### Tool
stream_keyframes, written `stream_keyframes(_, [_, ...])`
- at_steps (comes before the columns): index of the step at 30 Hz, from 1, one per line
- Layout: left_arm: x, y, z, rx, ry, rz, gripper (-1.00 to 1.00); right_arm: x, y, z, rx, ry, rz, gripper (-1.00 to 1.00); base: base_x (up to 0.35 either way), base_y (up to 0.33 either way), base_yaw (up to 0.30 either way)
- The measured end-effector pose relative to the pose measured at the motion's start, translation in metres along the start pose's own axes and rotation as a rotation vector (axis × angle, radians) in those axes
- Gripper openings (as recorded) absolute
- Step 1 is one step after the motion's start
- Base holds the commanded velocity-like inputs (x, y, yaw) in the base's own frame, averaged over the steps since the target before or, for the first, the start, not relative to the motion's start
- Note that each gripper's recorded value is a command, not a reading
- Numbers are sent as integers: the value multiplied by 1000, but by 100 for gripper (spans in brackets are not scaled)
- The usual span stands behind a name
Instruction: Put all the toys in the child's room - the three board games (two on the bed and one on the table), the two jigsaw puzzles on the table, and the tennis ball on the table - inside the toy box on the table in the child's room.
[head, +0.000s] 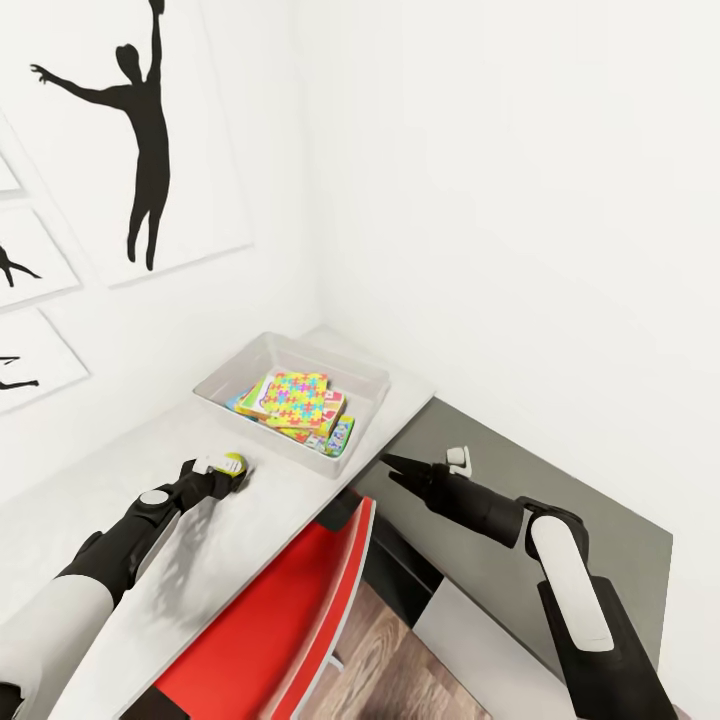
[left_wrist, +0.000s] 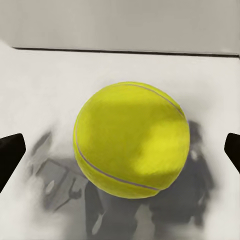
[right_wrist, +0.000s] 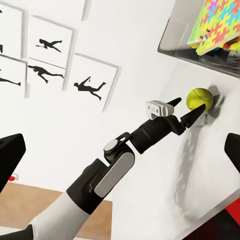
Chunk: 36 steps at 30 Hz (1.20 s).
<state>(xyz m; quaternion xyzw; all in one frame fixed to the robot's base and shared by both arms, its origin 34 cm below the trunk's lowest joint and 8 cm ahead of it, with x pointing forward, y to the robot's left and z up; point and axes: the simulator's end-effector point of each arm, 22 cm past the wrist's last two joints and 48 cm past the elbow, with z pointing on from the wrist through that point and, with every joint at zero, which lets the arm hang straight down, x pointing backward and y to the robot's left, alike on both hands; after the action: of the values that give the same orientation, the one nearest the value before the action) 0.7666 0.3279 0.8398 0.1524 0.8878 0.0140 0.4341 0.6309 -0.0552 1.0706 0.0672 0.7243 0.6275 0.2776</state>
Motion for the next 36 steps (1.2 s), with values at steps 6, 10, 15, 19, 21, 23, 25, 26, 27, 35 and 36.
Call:
stream_keyframes(6, [3, -1, 2, 2, 5, -1, 100, 1, -3, 0, 2, 1, 5, 100, 0, 0, 0])
stream_keyframes(10, [5, -1, 2, 2, 8, -1, 100, 1, -4, 1, 4, 2, 8, 100, 0, 0, 0])
stream_keyframes(15, [6, -1, 3, 2, 9, -1, 100, 1, -5, 1, 4, 2, 9, 100, 0, 0, 0])
stream_keyframes(19, [6, -2, 3, 3, 9, -1, 100, 1, -5, 1, 4, 2, 9, 100, 0, 0, 0])
stream_keyframes(21, [6, -1, 3, 3, 9, -1, 100, 1, -5, 1, 3, 2, 9, 100, 0, 0, 0])
stream_keyframes(23, [6, -1, 3, 3, 9, -1, 100, 1, -5, 1, 3, 2, 9, 100, 0, 0, 0])
stream_keyframes(25, [6, -1, 3, 3, 9, -1, 100, 1, -5, 1, 3, 2, 9, 100, 0, 0, 0])
stream_keyframes(26, [6, -2, 3, 3, 9, -1, 100, 1, -5, 1, 3, 2, 9, 100, 0, 0, 0])
stream_keyframes(27, [6, -2, 3, 3, 9, -1, 100, 1, -5, 1, 3, 2, 9, 100, 0, 0, 0])
stream_keyframes(35, [6, -2, 3, 3, 9, -1, 100, 1, -5, 1, 2, 2, 9, 100, 0, 0, 0])
stream_keyframes(36, [6, -2, 3, 2, 9, -1, 100, 1, -5, 1, 2, 2, 9, 100, 0, 0, 0])
